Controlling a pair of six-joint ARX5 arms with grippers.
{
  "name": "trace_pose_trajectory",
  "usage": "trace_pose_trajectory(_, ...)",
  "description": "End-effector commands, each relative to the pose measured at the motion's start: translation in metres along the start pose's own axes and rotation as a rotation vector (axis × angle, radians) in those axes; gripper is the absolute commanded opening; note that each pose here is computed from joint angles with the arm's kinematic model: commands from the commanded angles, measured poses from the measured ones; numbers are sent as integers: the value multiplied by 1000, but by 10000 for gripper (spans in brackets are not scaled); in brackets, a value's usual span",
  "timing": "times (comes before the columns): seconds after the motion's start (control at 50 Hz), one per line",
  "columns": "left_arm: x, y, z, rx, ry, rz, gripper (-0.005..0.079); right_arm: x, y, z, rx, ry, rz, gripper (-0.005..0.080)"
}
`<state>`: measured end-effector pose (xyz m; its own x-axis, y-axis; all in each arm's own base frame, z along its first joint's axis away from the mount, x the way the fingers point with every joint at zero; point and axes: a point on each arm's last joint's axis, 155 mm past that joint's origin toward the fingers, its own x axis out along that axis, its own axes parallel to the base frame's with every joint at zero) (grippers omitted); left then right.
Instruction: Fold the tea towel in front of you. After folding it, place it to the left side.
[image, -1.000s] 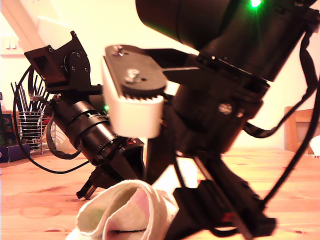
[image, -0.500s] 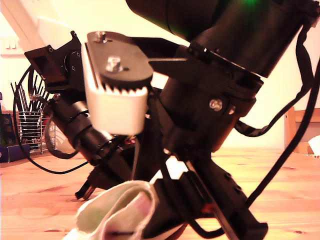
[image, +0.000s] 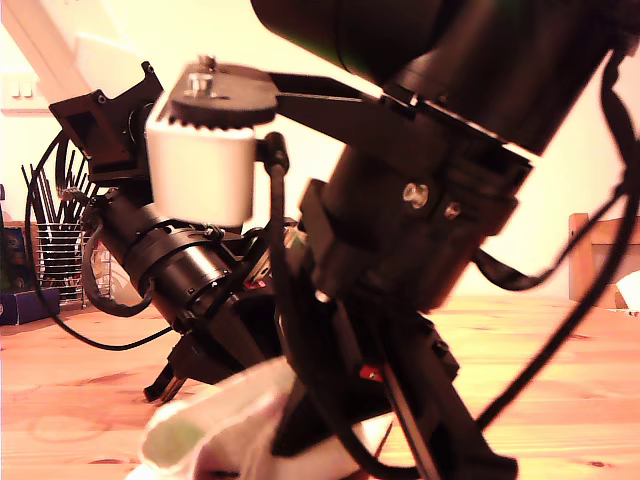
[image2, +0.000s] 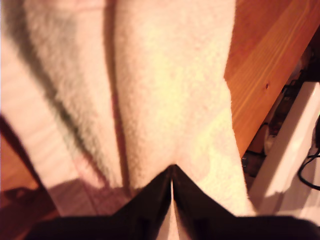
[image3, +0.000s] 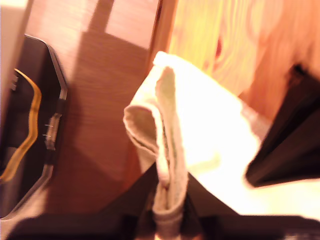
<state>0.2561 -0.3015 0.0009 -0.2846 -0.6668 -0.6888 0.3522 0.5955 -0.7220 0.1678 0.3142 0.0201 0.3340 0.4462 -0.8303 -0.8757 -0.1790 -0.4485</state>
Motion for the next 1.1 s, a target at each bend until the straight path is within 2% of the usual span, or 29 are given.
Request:
trace_pose_trajectory(0.0, 21, 25, -18, -32, 51, 23, -22, -14, -2, 19, 70, -66, -9, -11)
trace_pose_trajectory(0.18, 19, 26, -8, -3, 13, 21, -22, -34, -2, 32, 167, -127, 5, -11)
trace_pose_trajectory(0.4, 14, 26, 6, 28, -30, 19, -22, -47, 9, 25, 213, -112, 56, -11)
trace_pose_trajectory(0.62, 8, 23, 20, 62, -61, 28, -22, -61, 11, 33, 304, -158, 83, -11)
trace_pose_trajectory(0.74, 1, 20, 26, 120, -84, 56, -22, -69, 9, 36, 348, -178, 88, -11)
trace_pose_trajectory(0.84, -10, 18, 36, 210, -125, 106, -22, -75, 9, 37, 378, -191, 93, -11)
trace_pose_trajectory(1.08, -42, -4, 62, 347, -248, 168, -22, -76, 9, 32, 486, -182, 122, -11)
